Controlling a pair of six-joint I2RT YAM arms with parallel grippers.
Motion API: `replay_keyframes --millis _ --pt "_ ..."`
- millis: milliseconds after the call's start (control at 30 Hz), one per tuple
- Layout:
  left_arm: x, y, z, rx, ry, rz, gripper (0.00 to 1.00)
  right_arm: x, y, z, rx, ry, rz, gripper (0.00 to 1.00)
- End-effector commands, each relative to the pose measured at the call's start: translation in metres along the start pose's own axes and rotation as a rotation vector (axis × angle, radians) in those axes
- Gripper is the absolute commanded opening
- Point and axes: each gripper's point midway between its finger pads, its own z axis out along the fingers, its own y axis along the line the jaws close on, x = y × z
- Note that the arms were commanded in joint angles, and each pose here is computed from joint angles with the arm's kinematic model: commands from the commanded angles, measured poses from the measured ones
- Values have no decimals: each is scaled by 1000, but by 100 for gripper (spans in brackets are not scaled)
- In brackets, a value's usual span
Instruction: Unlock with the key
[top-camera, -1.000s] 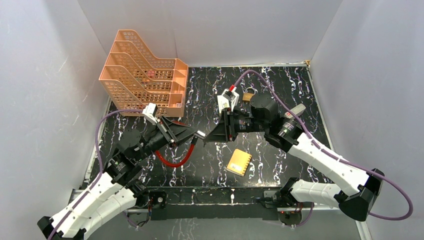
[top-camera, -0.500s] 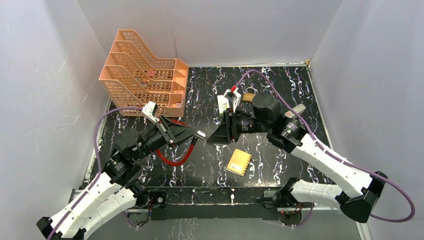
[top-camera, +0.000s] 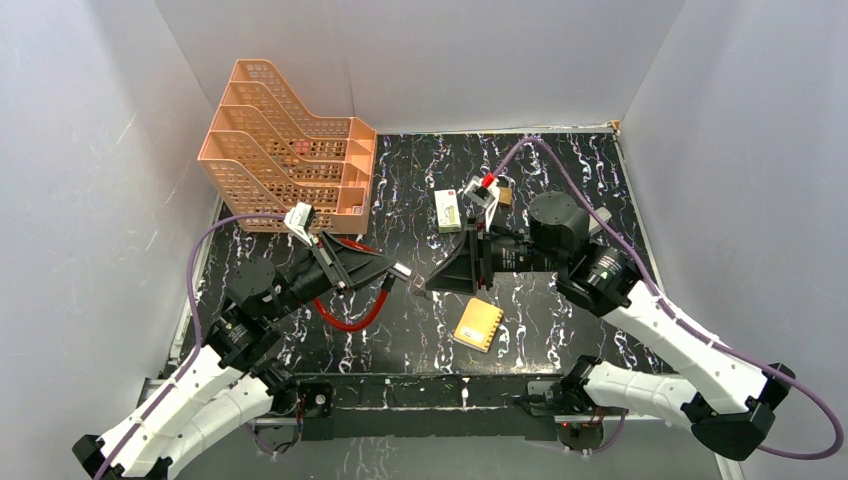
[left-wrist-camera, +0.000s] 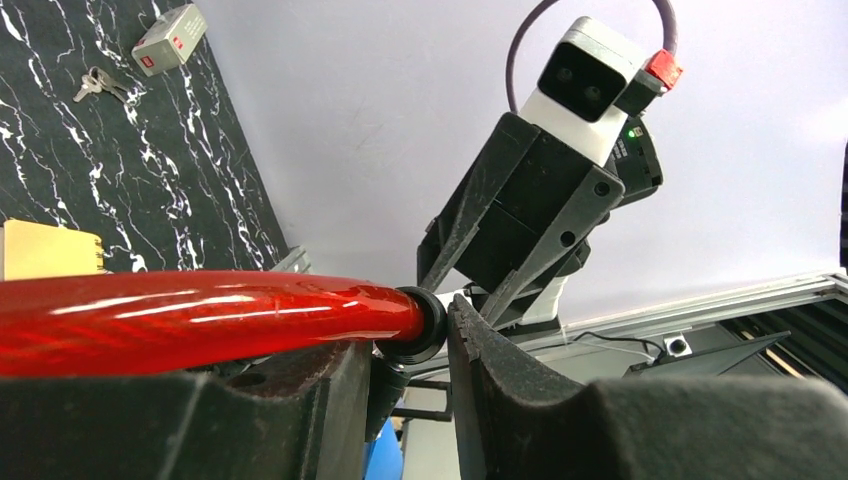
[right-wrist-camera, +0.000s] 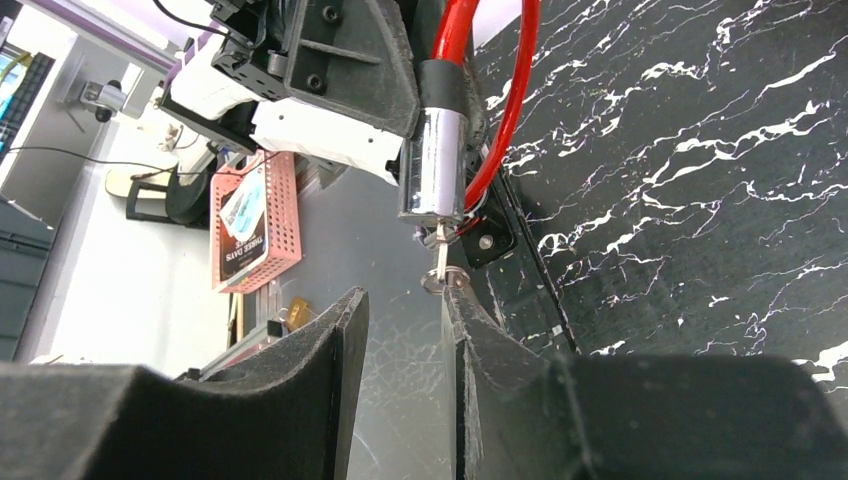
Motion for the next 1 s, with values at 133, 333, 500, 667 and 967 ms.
replay_keyframes --millis 133,333,500,667,967 --pt "-1 -42 -6 145 10 55 0 -8 2 7 -29 -6 -29 41" --pt "0 -44 -5 157 21 57 0 -10 -2 15 -36 -17 -7 40" --pt "0 -45 -3 162 25 61 0 -5 -4 21 -53 11 21 25" --pt "-1 -46 0 167 27 68 0 -1 -4 24 -68 32 60 11" --pt "-11 -59 1 233 -35 163 0 -4 16 24 -201 -17 137 0"
